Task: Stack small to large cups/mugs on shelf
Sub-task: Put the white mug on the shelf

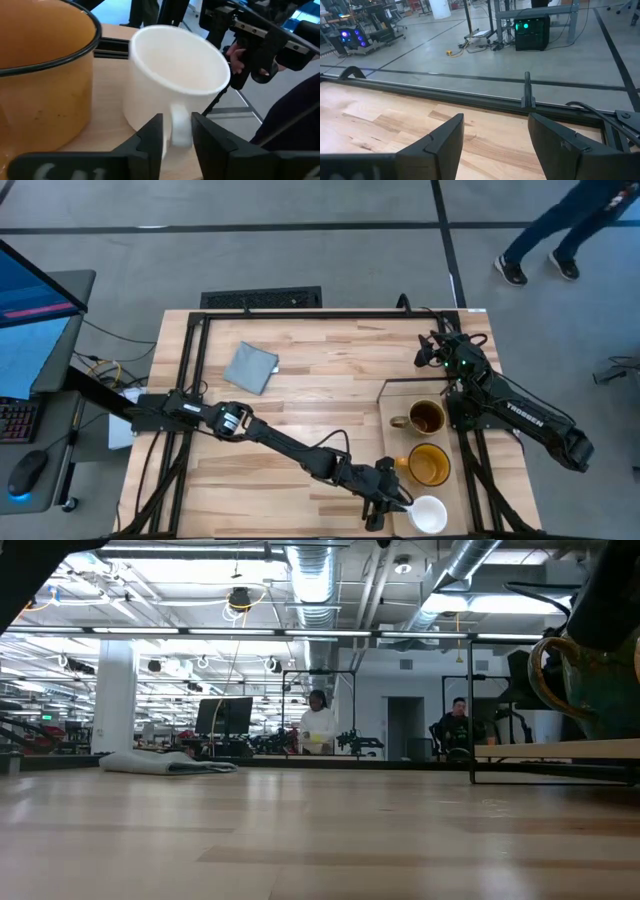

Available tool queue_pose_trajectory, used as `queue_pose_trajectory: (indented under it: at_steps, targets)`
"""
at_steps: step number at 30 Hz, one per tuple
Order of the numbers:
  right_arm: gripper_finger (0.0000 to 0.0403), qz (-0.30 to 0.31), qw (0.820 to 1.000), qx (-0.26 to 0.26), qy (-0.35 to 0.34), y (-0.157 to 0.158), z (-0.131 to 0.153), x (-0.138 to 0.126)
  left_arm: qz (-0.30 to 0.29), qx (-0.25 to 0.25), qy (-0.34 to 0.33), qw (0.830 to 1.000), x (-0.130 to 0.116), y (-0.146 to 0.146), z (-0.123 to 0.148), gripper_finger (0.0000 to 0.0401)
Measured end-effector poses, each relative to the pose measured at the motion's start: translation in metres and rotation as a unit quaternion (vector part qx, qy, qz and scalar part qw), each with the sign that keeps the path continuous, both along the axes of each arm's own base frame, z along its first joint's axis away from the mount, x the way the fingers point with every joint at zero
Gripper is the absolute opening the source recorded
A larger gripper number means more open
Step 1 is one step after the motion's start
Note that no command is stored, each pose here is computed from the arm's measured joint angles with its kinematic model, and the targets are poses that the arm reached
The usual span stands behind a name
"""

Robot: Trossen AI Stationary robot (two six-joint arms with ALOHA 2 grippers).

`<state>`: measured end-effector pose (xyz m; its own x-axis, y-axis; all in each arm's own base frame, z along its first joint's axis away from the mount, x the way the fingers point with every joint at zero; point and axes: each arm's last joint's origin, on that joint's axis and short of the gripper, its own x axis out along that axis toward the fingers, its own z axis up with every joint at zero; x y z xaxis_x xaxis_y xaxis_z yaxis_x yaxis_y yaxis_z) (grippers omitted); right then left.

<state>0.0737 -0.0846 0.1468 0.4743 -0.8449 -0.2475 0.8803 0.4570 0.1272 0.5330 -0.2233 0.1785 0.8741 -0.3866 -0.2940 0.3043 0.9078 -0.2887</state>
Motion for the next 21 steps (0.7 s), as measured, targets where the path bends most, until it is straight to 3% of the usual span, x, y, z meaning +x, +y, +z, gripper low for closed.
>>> queue_pose_trajectory:
  at_steps: [8,21]
  targets:
    - [0.0244,0.0,1.0,0.0,0.0,0.0,0.0,0.0,-0.001,-0.002,-0.001,1.0,-0.0001,-0.0005,0.0004,0.0125]
    - [0.0244,0.0,1.0,0.0,0.0,0.0,0.0,0.0,0.004,-0.024,0.003,1.0,-0.0007,-0.0026,0.0014,0.013]
